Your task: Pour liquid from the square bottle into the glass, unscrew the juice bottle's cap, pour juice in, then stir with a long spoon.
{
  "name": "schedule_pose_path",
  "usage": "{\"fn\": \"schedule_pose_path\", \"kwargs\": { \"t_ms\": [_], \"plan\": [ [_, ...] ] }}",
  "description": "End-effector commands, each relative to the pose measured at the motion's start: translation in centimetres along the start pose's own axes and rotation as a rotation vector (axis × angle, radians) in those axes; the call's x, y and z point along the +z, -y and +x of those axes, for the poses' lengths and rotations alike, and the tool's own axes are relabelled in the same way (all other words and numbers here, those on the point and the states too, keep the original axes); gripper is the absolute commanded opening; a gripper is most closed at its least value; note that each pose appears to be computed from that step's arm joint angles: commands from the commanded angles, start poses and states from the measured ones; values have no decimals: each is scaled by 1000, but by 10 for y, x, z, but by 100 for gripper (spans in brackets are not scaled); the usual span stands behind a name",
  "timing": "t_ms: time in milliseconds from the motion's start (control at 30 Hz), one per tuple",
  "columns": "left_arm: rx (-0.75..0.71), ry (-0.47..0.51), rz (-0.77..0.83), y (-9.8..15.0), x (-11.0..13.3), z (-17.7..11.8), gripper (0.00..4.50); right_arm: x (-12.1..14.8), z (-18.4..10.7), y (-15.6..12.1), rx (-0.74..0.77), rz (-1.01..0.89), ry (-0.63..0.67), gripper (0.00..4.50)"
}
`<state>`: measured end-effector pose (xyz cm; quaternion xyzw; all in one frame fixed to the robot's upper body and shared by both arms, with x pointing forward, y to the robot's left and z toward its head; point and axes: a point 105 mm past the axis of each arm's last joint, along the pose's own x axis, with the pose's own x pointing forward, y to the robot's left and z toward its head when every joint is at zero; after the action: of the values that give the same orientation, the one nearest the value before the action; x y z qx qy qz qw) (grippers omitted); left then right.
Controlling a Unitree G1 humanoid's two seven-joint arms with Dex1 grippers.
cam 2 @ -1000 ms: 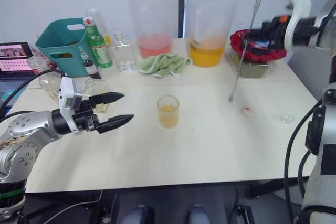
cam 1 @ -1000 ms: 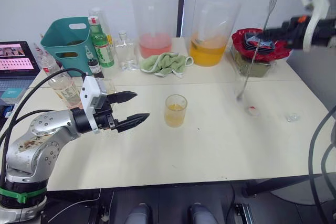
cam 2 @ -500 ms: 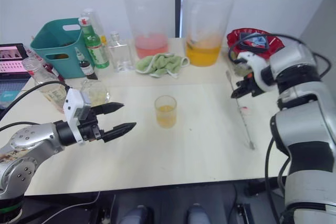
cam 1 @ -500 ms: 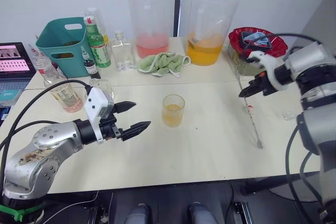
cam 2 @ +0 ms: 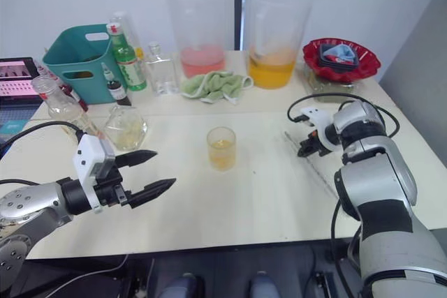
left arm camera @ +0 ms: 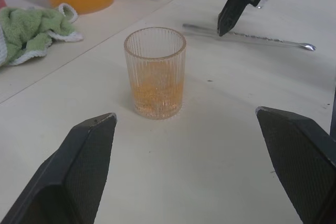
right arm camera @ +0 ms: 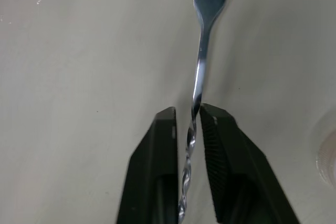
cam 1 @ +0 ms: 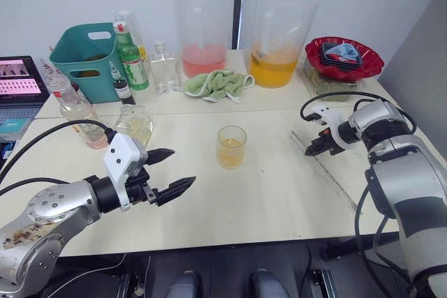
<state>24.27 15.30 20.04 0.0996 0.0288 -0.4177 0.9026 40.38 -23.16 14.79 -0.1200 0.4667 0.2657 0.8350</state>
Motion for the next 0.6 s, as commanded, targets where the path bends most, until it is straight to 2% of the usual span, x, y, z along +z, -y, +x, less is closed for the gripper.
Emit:
{"fn": "schedule_pose_path", "kwargs": {
  "t_ms": [33,100,267,433,533,600],
  "plan": [
    [25,16,37,-2,9,-7,450,6,-4,0,2,3,37,182],
    [38,10,35,-3,7,-9,450,12,-9,-2,20,15,65,265],
    [68,-8,13,-12,-5,-14,450,27,-26,-6,67,31,137,436],
    [107,-40,19,-25,-19,-22,450,48,-64,1,88,-60,348,443],
    [141,-51,33,-33,-26,-31,450,52,-85,5,102,-91,456,443],
    [187,-88,69,-43,-32,-40,450,55,-105,13,63,-158,589,443]
  ]
}}
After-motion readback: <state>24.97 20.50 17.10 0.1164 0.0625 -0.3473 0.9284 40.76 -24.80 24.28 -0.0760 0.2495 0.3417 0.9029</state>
